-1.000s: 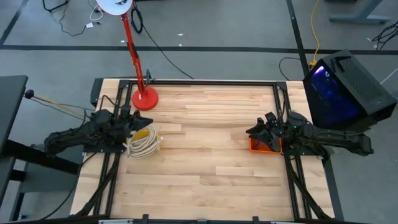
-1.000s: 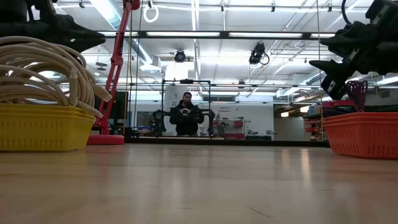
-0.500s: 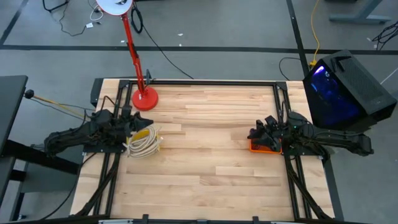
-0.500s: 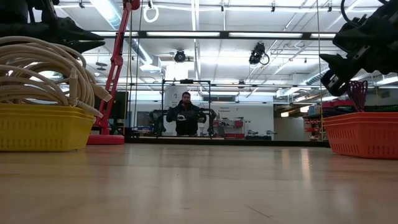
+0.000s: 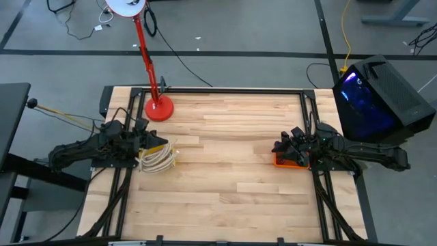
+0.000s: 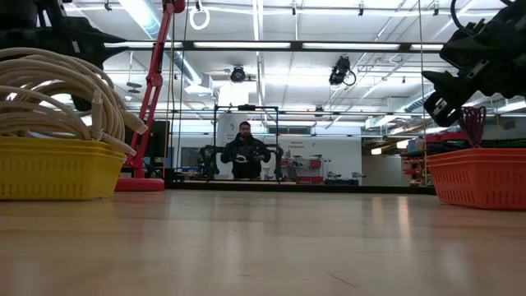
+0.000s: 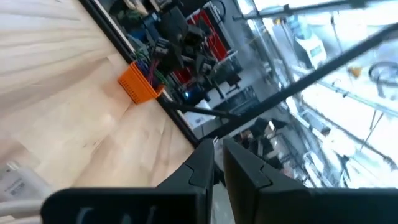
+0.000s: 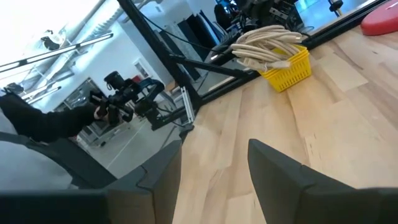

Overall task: Pick & Place USB Port
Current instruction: Return to Home Position

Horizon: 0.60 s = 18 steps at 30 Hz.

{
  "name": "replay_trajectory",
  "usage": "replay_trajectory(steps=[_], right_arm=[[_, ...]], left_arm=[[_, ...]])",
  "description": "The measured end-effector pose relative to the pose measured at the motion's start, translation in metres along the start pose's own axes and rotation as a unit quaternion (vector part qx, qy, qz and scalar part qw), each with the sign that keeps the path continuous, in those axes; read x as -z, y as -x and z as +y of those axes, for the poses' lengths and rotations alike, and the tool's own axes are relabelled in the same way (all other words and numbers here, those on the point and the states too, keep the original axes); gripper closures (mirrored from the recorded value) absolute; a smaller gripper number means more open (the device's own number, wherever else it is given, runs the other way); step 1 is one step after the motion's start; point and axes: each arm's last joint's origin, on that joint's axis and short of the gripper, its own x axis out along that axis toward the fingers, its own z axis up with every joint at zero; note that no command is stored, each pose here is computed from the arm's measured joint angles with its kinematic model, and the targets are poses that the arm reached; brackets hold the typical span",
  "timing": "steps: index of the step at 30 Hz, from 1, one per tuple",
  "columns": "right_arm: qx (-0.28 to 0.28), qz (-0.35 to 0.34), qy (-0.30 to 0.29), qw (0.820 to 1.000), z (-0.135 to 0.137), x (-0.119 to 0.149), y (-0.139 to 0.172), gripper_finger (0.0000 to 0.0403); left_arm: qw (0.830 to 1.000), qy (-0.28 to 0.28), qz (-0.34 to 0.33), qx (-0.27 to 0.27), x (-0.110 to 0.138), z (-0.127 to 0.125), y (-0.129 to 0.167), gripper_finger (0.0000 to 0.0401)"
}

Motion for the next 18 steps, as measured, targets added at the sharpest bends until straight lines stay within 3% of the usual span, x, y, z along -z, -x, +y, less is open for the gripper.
replay_trajectory(steps=[18], right_arm=[[0.000, 0.000, 0.002, 1.000, 0.0001, -0.0001, 0.0000, 0.0215]], left_arm=[[1.000, 0.015, 0.003, -0.007, 0.0007, 0.0013, 0.0000, 0.0364]])
